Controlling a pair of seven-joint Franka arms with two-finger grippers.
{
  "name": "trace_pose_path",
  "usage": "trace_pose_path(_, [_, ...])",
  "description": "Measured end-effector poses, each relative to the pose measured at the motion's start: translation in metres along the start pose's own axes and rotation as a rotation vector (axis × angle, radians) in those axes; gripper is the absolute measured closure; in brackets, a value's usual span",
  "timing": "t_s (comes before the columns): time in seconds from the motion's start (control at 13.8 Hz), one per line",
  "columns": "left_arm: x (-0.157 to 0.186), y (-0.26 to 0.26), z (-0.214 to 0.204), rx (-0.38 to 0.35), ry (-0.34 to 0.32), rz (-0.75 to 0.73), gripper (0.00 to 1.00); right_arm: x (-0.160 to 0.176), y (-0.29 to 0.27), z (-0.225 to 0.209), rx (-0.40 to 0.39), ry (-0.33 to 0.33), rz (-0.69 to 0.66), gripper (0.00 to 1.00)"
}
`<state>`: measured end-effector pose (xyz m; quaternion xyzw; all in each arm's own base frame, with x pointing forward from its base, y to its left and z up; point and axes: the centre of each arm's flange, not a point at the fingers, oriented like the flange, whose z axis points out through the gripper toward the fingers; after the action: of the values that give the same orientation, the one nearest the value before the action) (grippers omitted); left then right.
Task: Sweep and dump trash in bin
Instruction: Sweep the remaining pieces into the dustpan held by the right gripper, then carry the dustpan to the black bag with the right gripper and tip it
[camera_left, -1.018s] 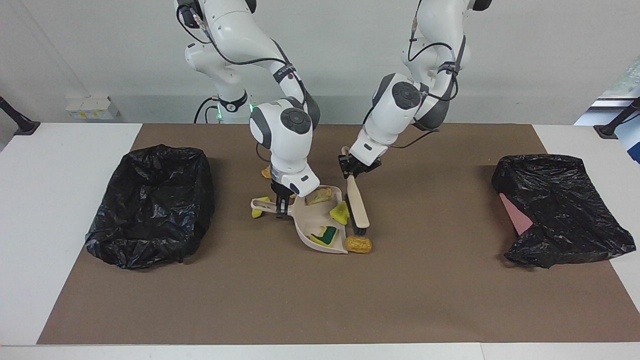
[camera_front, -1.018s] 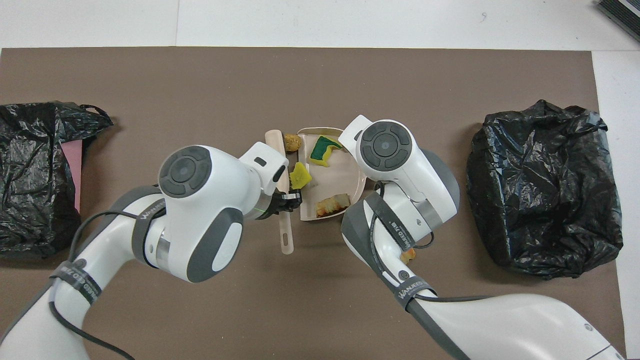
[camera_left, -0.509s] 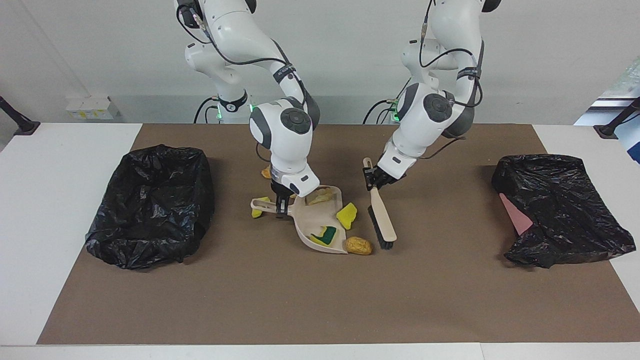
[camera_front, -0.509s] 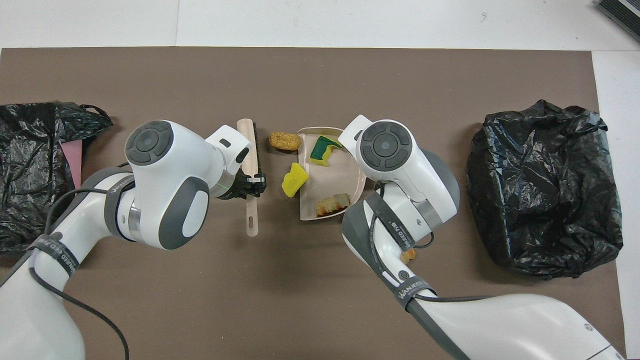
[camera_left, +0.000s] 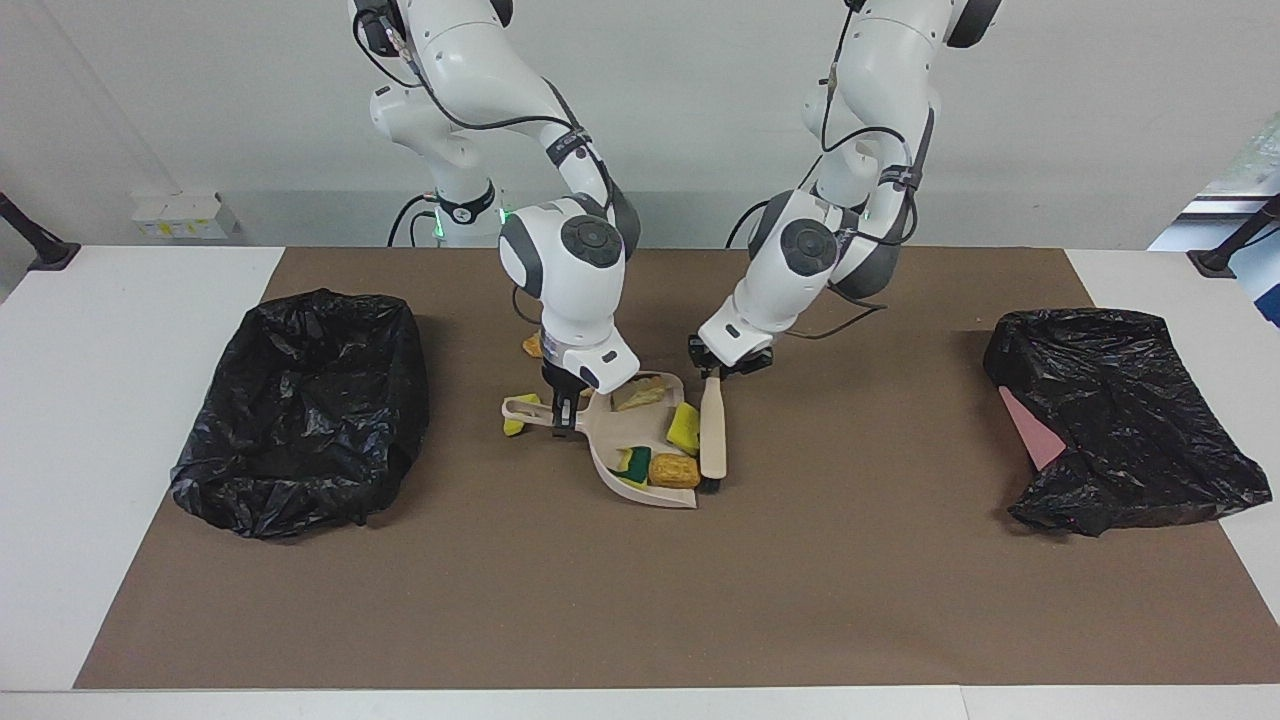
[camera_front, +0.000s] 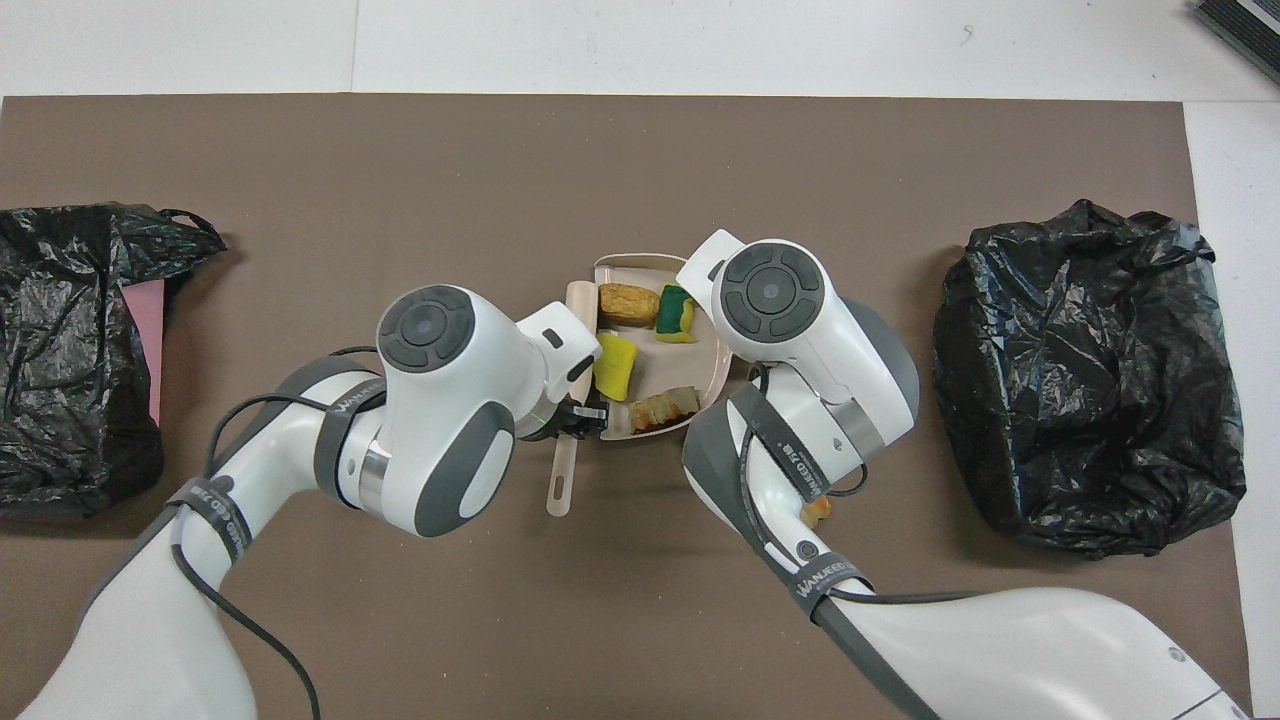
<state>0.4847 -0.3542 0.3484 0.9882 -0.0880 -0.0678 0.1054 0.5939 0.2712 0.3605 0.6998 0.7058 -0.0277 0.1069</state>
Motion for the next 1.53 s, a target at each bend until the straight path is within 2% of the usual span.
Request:
trace_pose_path(0.15, [-0.013, 0.027, 0.004, 0.002, 0.001, 0.044, 0.75, 0.0, 0.0, 0.0, 0.0, 0.0, 0.0, 0.68])
trace_pose_path(0.29, [-0.014, 0.029, 0.003, 0.003, 0.004, 0.036, 0.75, 0.0, 0.0, 0.0, 0.001, 0.0, 0.0, 0.68])
trace_pose_path(0.51, [0.006, -0.011, -0.007, -0.001, 0.021, -0.076, 0.75, 0.0, 0.001, 0.0, -0.005, 0.004, 0.0, 0.68])
trace_pose_path(0.73, [0.027, -0.064, -0.021, -0.003, 0.042, -0.212, 0.75, -0.001, 0.006, -0.001, -0.045, 0.03, 0.007, 0.68])
trace_pose_path(0.95, [0.032, -0.086, -0.024, 0.01, 0.041, -0.305, 0.75, -0.013, 0.014, -0.001, -0.067, 0.048, 0.032, 0.68])
trace_pose_path(1.09, [0.03, -0.091, -0.024, 0.046, 0.03, -0.366, 0.75, -0.027, 0.021, -0.004, -0.071, 0.061, 0.064, 0.68])
trace_pose_path(1.31, [0.01, -0.072, -0.017, 0.112, 0.028, -0.396, 0.75, -0.056, 0.032, -0.024, -0.1, 0.074, 0.111, 0.68])
trace_pose_path(1.53, [-0.036, -0.024, 0.001, 0.15, 0.039, -0.379, 0.75, -0.103, 0.043, -0.05, -0.119, 0.119, 0.148, 0.68])
